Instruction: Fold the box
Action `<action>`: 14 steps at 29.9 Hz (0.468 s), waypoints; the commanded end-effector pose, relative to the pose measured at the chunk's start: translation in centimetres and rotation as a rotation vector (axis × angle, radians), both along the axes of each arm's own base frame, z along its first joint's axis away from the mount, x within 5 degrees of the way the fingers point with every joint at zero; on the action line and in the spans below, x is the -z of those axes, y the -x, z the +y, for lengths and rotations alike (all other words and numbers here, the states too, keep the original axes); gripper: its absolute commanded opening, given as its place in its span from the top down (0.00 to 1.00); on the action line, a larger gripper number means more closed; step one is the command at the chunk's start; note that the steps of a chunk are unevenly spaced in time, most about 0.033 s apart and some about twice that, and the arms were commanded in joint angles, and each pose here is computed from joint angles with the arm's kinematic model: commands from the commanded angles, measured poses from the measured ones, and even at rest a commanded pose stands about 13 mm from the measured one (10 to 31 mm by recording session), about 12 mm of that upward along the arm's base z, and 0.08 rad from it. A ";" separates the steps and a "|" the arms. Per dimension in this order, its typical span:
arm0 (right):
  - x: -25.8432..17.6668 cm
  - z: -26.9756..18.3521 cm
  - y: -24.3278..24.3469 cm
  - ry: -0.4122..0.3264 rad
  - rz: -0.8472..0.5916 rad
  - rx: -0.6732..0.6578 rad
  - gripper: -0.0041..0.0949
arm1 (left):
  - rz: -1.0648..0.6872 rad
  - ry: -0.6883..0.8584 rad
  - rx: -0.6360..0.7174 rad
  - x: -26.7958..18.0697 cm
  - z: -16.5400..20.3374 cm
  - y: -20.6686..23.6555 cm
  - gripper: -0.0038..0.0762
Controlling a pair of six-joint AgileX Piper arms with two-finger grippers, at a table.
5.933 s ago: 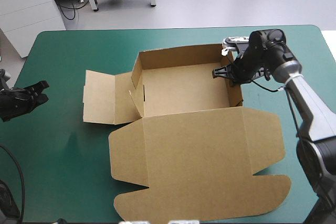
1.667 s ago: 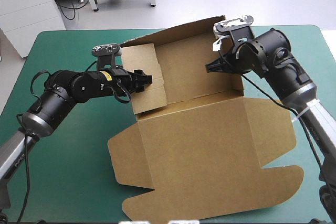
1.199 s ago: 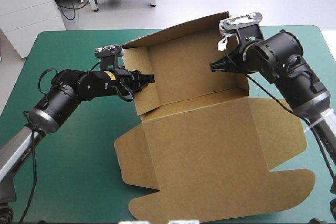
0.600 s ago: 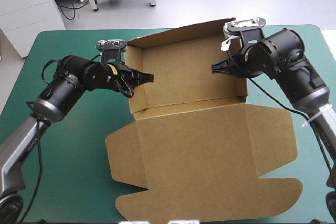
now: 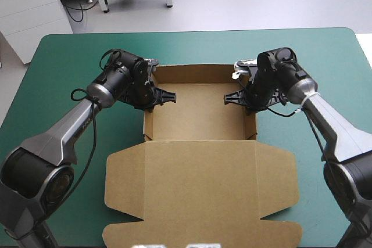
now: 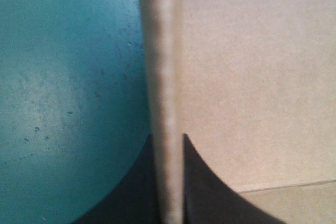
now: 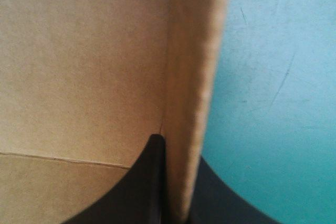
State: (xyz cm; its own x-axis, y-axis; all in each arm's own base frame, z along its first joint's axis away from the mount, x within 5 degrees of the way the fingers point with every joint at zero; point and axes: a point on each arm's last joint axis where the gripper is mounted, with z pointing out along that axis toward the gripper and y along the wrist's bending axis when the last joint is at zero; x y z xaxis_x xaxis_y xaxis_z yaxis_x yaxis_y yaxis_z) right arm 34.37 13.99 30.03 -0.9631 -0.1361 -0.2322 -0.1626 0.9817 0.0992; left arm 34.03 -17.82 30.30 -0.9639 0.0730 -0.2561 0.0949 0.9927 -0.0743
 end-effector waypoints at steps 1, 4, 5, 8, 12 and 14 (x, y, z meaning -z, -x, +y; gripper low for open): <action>-0.7 -0.2 0.1 0.001 -0.002 -0.031 0.98 | -0.084 0.017 0.004 -2.1 0.0 0.1 0.99; 0.3 -0.1 -0.4 0.016 0.019 -0.038 0.98 | -0.060 0.004 0.004 -1.2 -0.2 -0.3 0.99; 0.4 0.0 -0.4 0.017 0.020 -0.041 0.98 | -0.056 0.002 0.004 -1.0 -0.2 -0.3 0.99; 0.7 -0.1 -0.6 0.031 0.022 -0.042 0.98 | -0.044 -0.003 0.004 -0.5 -0.3 -0.5 0.99; 1.1 -0.2 -1.0 0.056 0.017 -0.042 0.98 | -0.048 -0.001 0.005 -0.3 -0.4 -0.7 0.99; 1.1 -0.5 -1.1 0.054 0.011 -0.035 0.98 | -0.060 0.005 0.005 -0.3 -0.5 -0.8 0.99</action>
State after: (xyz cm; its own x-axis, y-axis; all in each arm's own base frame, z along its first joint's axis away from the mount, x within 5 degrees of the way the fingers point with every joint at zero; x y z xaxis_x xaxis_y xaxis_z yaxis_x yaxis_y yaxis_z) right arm 35.66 14.45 27.62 -0.9694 -0.1538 -0.1915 -0.1733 0.9808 0.0899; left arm 35.00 -18.15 27.95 -0.9753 0.0795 -0.2063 0.0892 0.9953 -0.0381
